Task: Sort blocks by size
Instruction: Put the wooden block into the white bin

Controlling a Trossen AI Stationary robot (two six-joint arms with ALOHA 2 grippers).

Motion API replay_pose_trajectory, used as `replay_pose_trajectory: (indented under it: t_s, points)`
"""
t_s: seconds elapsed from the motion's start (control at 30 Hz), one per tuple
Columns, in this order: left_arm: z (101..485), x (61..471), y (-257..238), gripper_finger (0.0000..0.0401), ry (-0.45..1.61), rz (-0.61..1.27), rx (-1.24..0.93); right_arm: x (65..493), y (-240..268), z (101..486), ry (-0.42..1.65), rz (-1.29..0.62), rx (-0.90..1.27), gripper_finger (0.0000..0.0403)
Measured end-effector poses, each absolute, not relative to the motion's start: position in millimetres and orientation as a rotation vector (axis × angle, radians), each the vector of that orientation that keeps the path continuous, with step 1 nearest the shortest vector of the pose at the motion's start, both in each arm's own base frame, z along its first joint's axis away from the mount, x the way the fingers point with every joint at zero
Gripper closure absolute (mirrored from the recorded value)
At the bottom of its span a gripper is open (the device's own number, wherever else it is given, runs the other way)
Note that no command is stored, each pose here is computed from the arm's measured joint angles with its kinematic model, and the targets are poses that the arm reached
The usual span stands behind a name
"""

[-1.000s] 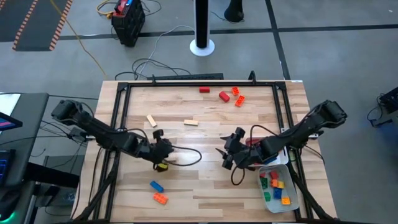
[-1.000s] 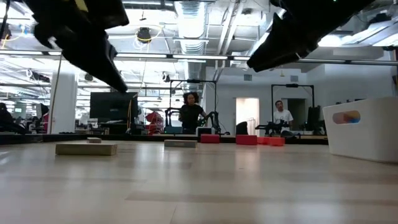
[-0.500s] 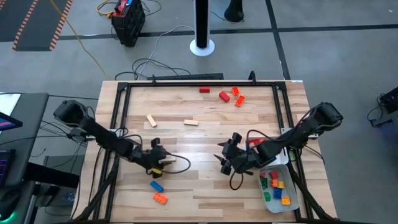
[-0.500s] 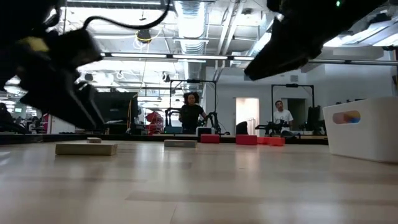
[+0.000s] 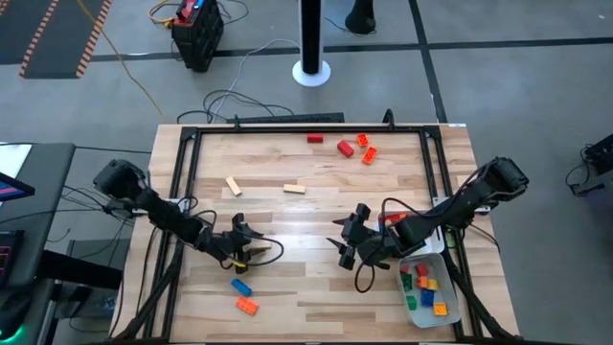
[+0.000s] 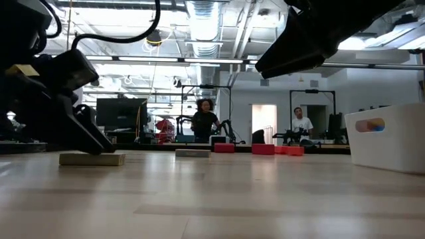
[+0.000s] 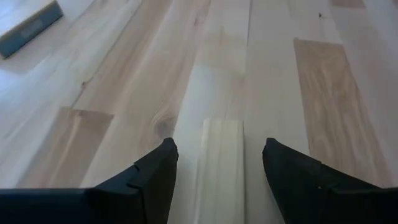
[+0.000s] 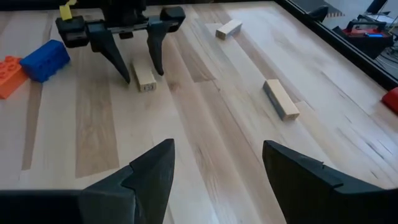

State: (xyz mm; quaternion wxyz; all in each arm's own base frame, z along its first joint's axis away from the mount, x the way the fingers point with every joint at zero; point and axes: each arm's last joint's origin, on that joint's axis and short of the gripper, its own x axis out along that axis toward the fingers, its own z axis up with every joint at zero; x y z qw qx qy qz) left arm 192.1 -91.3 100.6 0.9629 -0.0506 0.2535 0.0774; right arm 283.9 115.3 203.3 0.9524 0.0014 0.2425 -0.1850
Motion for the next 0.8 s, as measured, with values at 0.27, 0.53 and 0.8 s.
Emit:
replay_pose_trajectory:
  t_s: [0.27, 0.53, 0.8]
  points:
    - [85, 200, -93, 0.0175, 0.496, 0.168, -0.107, 284, 115, 203, 0.495, -0.376, 0.001, 0.0129]
    - [84, 204, -87, 0.0213, 0.502, 0.185, -0.130, 284, 115, 203, 0.497, -0.374, -0.007, 0.0129]
    - [81, 208, -75, 0.0303, 0.568, 0.161, -0.209, 284, 115, 203, 0.499, -0.371, -0.019, 0.0129]
